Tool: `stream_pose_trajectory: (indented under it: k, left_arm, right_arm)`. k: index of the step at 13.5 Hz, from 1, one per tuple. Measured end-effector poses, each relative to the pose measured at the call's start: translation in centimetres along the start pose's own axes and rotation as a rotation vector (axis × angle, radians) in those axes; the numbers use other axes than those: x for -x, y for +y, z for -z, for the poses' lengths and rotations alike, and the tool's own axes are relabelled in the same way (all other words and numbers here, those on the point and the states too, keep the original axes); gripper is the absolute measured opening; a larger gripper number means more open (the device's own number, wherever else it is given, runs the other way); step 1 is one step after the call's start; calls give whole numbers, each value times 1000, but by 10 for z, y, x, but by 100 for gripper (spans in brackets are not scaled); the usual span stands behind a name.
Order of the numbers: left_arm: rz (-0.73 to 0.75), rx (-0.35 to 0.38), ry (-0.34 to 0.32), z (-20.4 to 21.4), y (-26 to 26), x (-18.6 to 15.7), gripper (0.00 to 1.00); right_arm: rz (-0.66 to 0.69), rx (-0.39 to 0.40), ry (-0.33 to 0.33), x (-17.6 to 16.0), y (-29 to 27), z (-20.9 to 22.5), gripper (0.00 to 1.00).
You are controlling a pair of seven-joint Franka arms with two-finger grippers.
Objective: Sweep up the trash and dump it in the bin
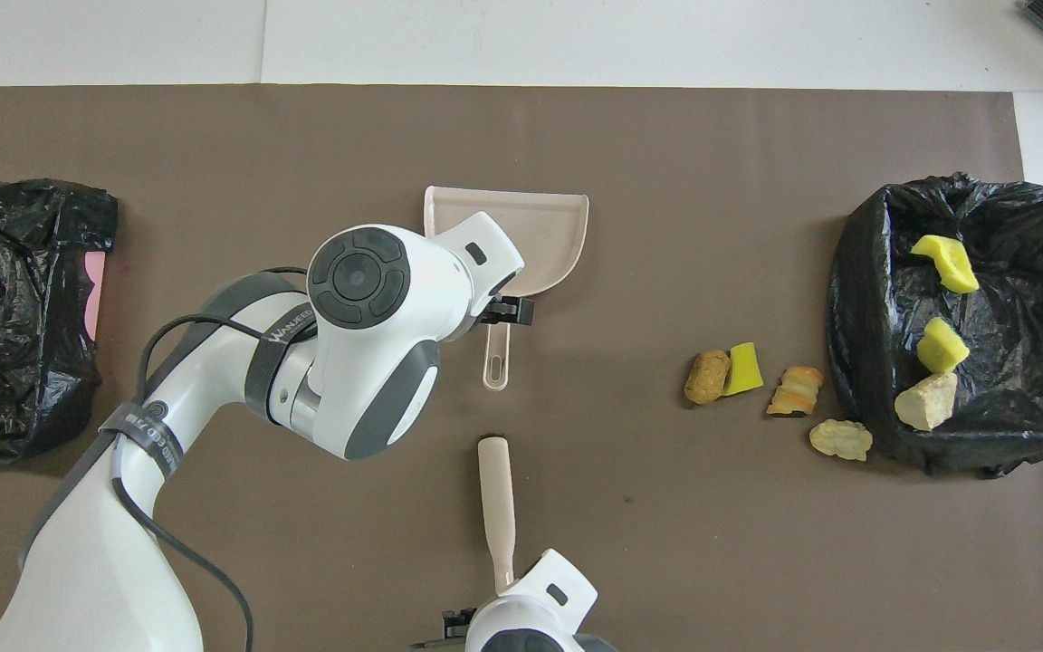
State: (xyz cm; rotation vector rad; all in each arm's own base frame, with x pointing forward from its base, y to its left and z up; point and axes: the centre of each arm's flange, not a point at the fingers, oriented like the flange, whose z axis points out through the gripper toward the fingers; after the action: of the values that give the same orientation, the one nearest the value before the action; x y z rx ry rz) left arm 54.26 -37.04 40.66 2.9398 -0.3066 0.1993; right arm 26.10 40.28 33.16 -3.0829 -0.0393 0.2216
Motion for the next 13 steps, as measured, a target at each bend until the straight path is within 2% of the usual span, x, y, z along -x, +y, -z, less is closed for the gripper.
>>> stream_pose_trajectory:
  k: [1,2,3,4,5,7,9,13]
  left_arm:
    - [2,-2,-5,-3,-2,0,100]
    - [3,-5,-13,-8,-2,1,100]
    - [3,-6,-20,-13,-3,3,100]
    - [2,-6,-21,-18,-2,4,100]
    - [-1,-5,-21,-21,-1,6,100]
    - [-5,-5,-24,-24,1,9,100]
    - [-9,-6,-28,-28,3,12,100]
    - [-19,-3,-34,-42,10,15,100]
  right_arm:
    - [2,2,-3,-3,1,-2,83]
    - [0,3,-5,-5,3,-3,69]
    - [-5,3,-6,-7,4,-4,60]
    - [-9,2,-5,-9,5,-3,60]
    - [-13,1,-4,-11,6,-2,51]
    - [-16,-8,1,-15,4,2,26]
    - [-24,-12,0,-21,2,9,26]
    - [-82,45,-70,-31,30,46,26]
